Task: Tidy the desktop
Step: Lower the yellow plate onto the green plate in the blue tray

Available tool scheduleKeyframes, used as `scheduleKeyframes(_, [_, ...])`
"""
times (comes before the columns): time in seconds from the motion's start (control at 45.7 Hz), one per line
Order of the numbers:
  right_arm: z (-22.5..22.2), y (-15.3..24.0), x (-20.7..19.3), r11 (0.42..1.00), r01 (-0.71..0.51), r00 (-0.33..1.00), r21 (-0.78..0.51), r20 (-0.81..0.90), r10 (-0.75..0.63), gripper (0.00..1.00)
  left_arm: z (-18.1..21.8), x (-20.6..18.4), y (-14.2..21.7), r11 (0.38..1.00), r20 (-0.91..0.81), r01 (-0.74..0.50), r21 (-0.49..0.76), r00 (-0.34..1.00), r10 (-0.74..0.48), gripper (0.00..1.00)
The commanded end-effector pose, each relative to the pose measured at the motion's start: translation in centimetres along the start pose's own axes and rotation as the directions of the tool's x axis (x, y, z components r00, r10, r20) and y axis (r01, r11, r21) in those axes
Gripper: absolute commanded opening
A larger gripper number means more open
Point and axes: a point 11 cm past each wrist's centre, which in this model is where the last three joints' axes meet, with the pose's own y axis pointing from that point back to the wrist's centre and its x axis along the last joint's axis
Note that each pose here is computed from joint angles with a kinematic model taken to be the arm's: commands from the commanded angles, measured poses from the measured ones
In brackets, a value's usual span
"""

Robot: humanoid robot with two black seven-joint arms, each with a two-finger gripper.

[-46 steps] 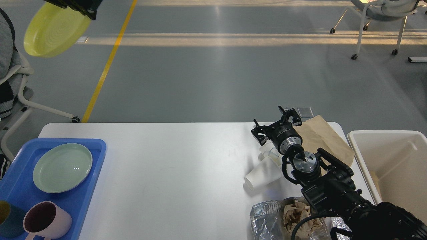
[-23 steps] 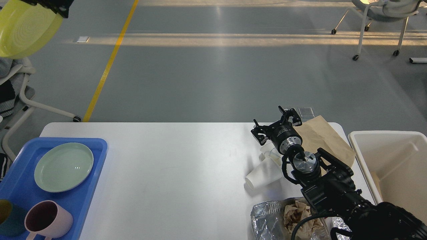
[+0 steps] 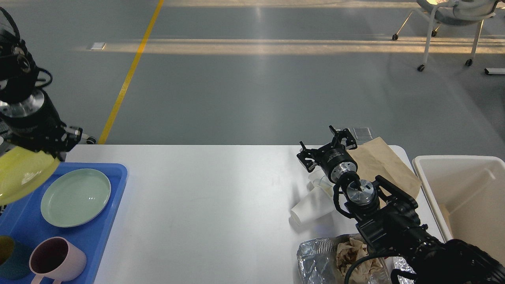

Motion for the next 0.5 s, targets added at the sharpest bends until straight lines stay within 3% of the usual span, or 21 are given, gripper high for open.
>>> scheduleKeyframes(0.0, [0.0, 0.0, 0.0, 1.000, 0.000, 1.000, 0.000, 0.000, 0.000, 1.00, -0.9, -0.5, -4.6, 0.997, -0.051, -0.073, 0.034, 0.996, 0.074, 0.00])
scheduleKeyframes(0.175, [0.0, 0.0, 0.0, 1.000, 0.000, 1.000, 0.001, 0.001, 0.000, 1.00, -1.9, -0.4, -7.9, 0.979, -0.096, -0.186, 0.080, 0.976, 0.193, 0.00])
scheduleKeyframes(0.481, [0.0, 0.0, 0.0, 1.000, 0.000, 1.000, 0.000, 0.000, 0.000, 1.00, -0.3, -1.1, -10.2, 0.973, -0.066, -0.215, 0.085, 0.973, 0.220, 0.01])
